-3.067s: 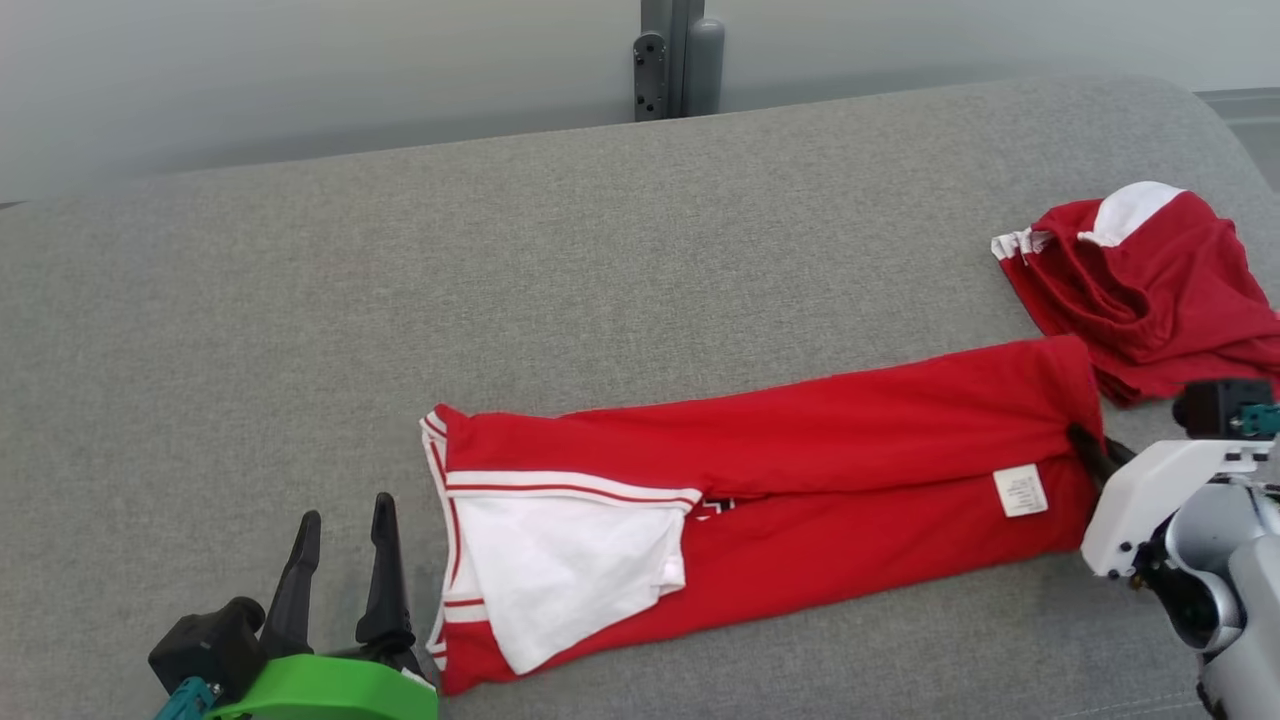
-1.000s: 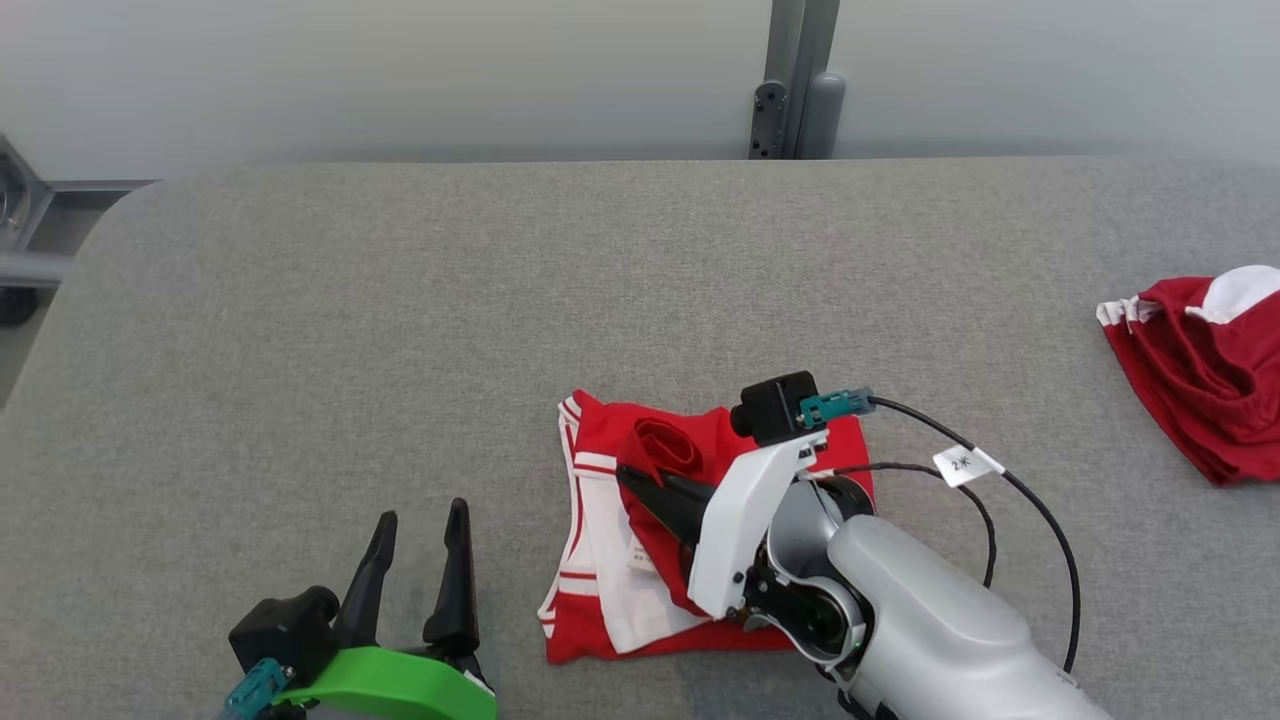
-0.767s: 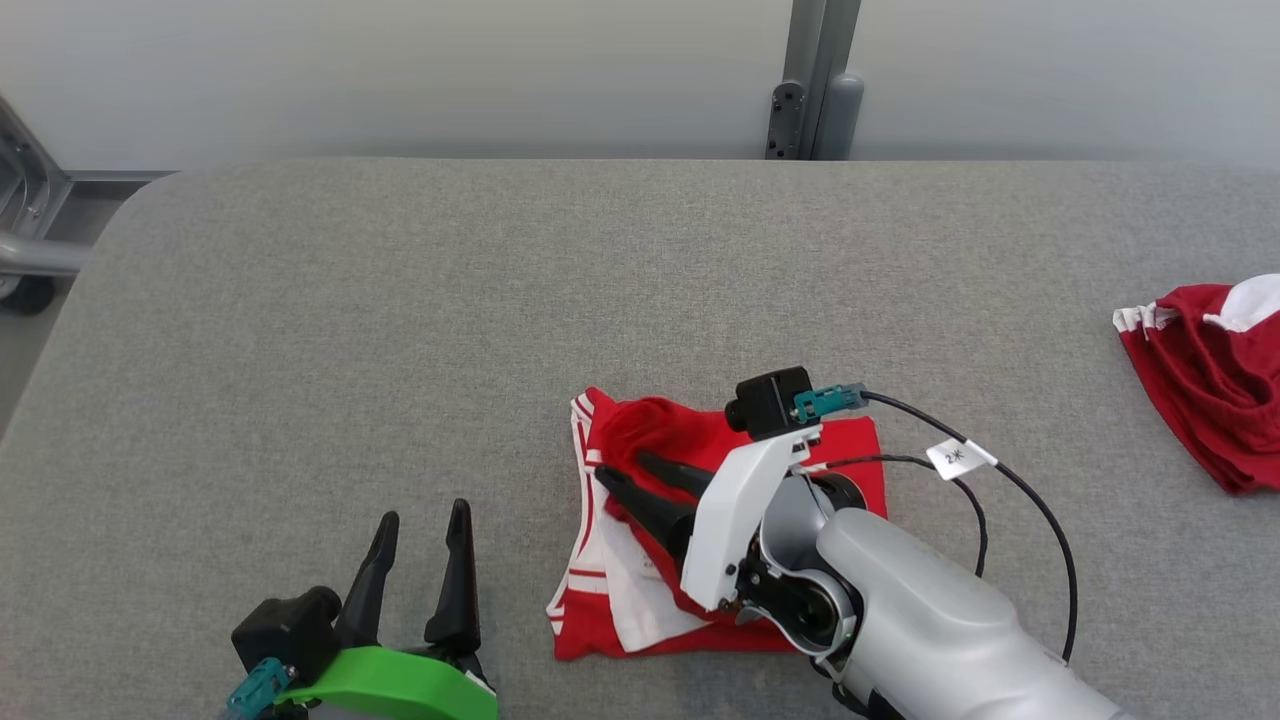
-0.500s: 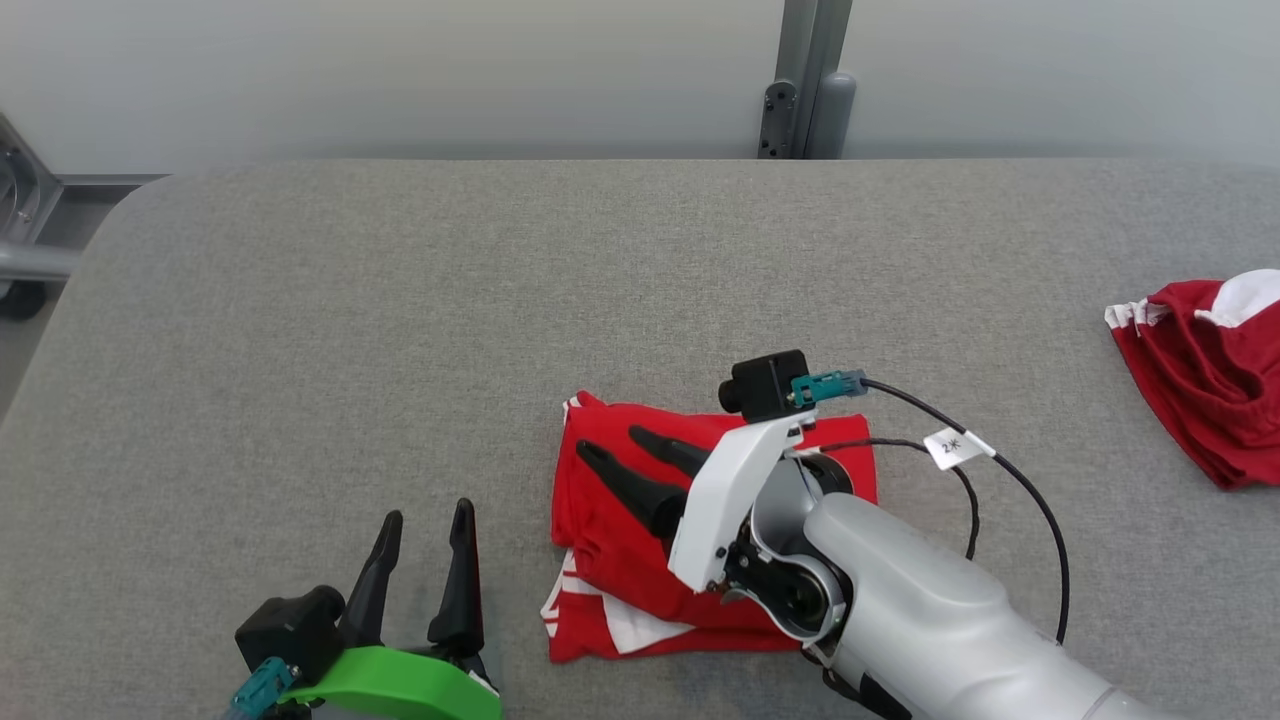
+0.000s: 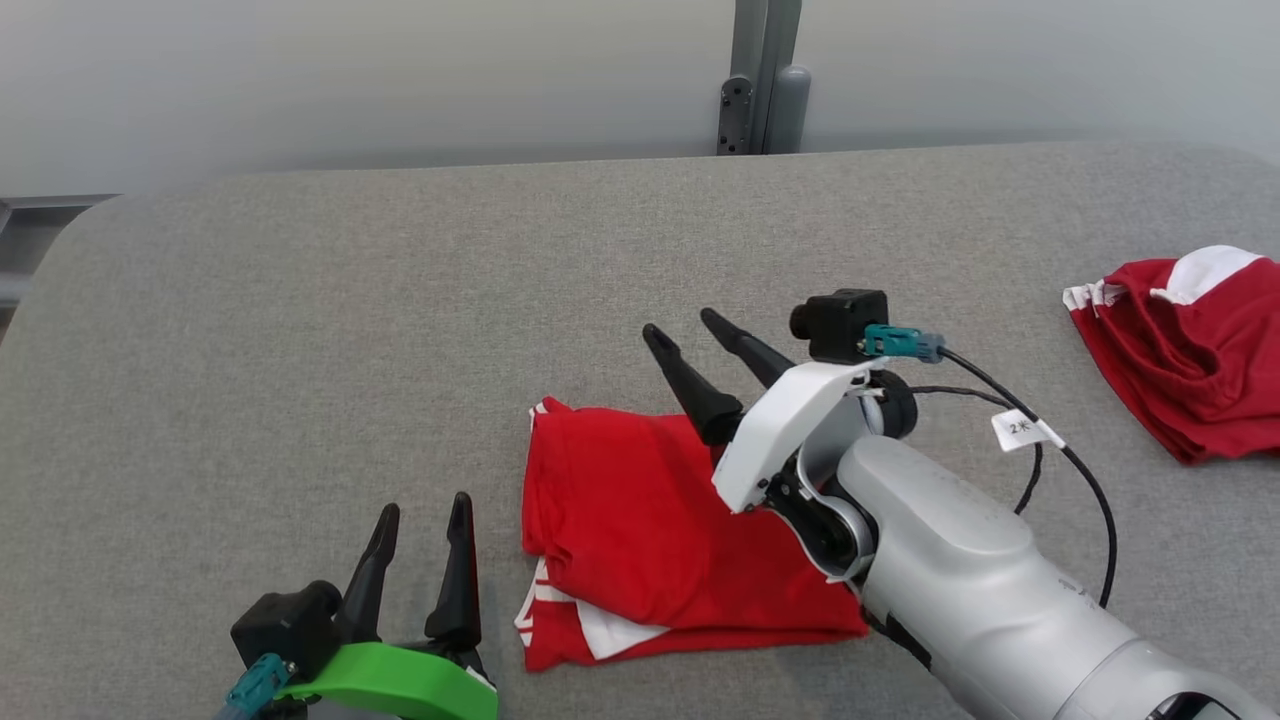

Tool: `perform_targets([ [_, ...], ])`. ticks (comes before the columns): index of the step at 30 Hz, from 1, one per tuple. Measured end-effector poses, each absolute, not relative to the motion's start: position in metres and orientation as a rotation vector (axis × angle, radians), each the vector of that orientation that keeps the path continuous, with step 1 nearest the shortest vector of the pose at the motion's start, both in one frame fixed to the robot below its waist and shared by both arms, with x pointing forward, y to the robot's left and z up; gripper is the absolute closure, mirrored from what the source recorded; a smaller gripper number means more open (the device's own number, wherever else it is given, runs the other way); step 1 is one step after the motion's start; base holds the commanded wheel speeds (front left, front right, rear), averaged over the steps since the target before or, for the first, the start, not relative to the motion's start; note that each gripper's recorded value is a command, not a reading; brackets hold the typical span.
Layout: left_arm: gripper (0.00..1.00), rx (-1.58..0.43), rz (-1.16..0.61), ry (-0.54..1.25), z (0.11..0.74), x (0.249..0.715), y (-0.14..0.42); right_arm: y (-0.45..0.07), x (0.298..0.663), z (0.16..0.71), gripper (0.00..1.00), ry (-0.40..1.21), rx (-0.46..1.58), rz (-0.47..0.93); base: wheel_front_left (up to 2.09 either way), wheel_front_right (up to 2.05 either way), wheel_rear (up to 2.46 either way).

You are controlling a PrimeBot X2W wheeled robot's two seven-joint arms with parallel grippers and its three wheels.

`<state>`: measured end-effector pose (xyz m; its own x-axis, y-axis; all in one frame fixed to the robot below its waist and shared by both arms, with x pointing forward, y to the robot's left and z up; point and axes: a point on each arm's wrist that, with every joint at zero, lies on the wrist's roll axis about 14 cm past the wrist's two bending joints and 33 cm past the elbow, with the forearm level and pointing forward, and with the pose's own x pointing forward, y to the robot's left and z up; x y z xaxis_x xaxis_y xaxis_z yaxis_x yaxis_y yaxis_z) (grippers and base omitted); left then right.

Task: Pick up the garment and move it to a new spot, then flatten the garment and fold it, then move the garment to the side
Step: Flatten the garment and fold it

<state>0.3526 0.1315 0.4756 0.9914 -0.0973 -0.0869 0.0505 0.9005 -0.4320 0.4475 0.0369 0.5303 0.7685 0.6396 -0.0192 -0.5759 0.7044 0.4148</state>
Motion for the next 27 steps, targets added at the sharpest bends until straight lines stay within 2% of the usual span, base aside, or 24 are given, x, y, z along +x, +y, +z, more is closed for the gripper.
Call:
perform_targets([
  [3, 0.0, -0.441, -0.085, 0.105, 0.477, 0.354, 0.13, 0.024, 0.451, 0.528, 0.0, 0.132, 0.352, 0.652, 0.0, 0.0, 0.0],
  [4, 0.0, -0.44, -0.087, 0.104, 0.477, 0.354, 0.129, 0.021, 0.45, 0.526, 0.19, 0.128, 0.338, 0.648, 0.0, 0.0, 0.0],
  [5, 0.0, -0.439, -0.088, 0.103, 0.478, 0.354, 0.129, 0.02, 0.448, 0.522, 0.45, 0.129, 0.325, 0.646, 0.0, 0.0, 0.0],
  [6, 0.0, -0.438, -0.089, 0.101, 0.479, 0.354, 0.129, 0.02, 0.445, 0.518, 0.59, 0.131, 0.313, 0.648, 0.0, 0.0, 0.0],
  [7, 0.0, -0.436, -0.087, 0.099, 0.479, 0.354, 0.13, 0.02, 0.442, 0.513, 0.66, 0.136, 0.299, 0.651, 0.0, 0.0, 0.0],
  [8, 0.0, -0.434, -0.087, 0.097, 0.48, 0.354, 0.13, 0.021, 0.438, 0.508, 0.78, 0.146, 0.29, 0.656, 0.0, 0.0, 0.0],
  [9, 0.0, -0.434, -0.086, 0.094, 0.481, 0.354, 0.13, 0.022, 0.433, 0.501, 0.93, 0.162, 0.281, 0.662, 0.0, 0.0, 0.0],
  [10, 0.0, -0.434, -0.084, 0.094, 0.481, 0.354, 0.131, 0.024, 0.426, 0.492, 1.0, 0.179, 0.273, 0.671, 0.0, 0.0, 0.0],
  [19, 0.0, -0.429, -0.029, 0.085, 0.482, 0.347, 0.148, 0.046, 0.368, 0.424, 1.0, 0.353, 0.201, 0.767, 0.0, 0.0, 0.0],
  [27, 0.0, -0.423, 0.026, 0.079, 0.48, 0.341, 0.165, 0.074, 0.35, 0.418, 1.0, 0.374, 0.187, 0.865, 0.0, 0.0, 0.0],
])
